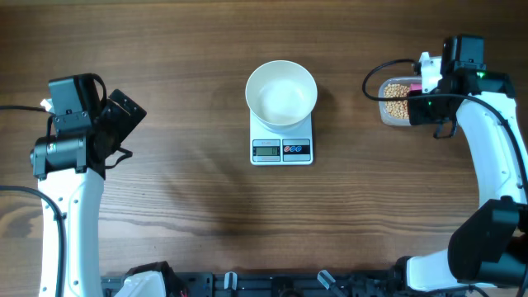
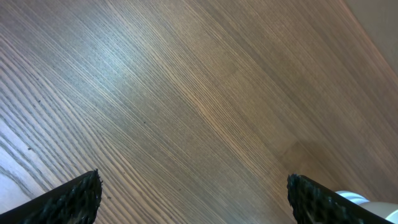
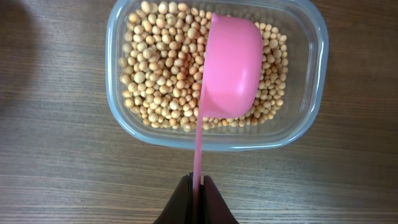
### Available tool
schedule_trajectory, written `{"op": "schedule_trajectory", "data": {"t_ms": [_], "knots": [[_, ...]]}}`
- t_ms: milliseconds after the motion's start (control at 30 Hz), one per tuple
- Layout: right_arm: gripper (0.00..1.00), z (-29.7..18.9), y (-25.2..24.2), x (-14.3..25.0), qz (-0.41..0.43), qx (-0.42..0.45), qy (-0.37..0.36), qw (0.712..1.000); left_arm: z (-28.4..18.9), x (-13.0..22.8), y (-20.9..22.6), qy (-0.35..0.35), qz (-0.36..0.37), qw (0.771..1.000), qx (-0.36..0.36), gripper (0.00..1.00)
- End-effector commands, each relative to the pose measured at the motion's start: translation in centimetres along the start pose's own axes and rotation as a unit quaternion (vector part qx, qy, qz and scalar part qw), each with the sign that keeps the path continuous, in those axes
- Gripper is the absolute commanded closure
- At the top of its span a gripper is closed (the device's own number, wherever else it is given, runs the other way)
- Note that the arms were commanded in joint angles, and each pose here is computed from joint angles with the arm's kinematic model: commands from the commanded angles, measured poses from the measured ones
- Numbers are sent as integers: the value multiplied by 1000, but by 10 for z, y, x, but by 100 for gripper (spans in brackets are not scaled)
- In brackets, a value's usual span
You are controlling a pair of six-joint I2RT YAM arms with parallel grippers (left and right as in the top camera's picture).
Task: Scoop item into bowl and weigh 150g on scale
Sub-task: 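Push the scoop down into the soybeans with the right gripper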
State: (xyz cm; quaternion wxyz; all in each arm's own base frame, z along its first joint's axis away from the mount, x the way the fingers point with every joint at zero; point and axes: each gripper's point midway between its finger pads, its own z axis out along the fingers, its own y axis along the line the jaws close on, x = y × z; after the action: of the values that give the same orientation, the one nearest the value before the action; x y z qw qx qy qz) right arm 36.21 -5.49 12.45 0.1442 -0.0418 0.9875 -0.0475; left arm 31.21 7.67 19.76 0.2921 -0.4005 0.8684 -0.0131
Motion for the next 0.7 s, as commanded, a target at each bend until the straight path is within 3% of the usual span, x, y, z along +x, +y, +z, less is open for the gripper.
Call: {"op": "schedule_trajectory", "data": {"t_ms": [0, 400, 667], "knots": [[96, 11, 14, 8, 8, -41, 22, 999, 1, -2, 4, -2, -2, 1000, -8, 0], [96, 10, 30, 9, 16, -95, 19, 995, 1, -2, 4, -2, -2, 1000, -8, 0], [96, 11, 23, 9, 77, -181, 4, 980, 1, -2, 4, -2, -2, 1000, -8, 0]]}}
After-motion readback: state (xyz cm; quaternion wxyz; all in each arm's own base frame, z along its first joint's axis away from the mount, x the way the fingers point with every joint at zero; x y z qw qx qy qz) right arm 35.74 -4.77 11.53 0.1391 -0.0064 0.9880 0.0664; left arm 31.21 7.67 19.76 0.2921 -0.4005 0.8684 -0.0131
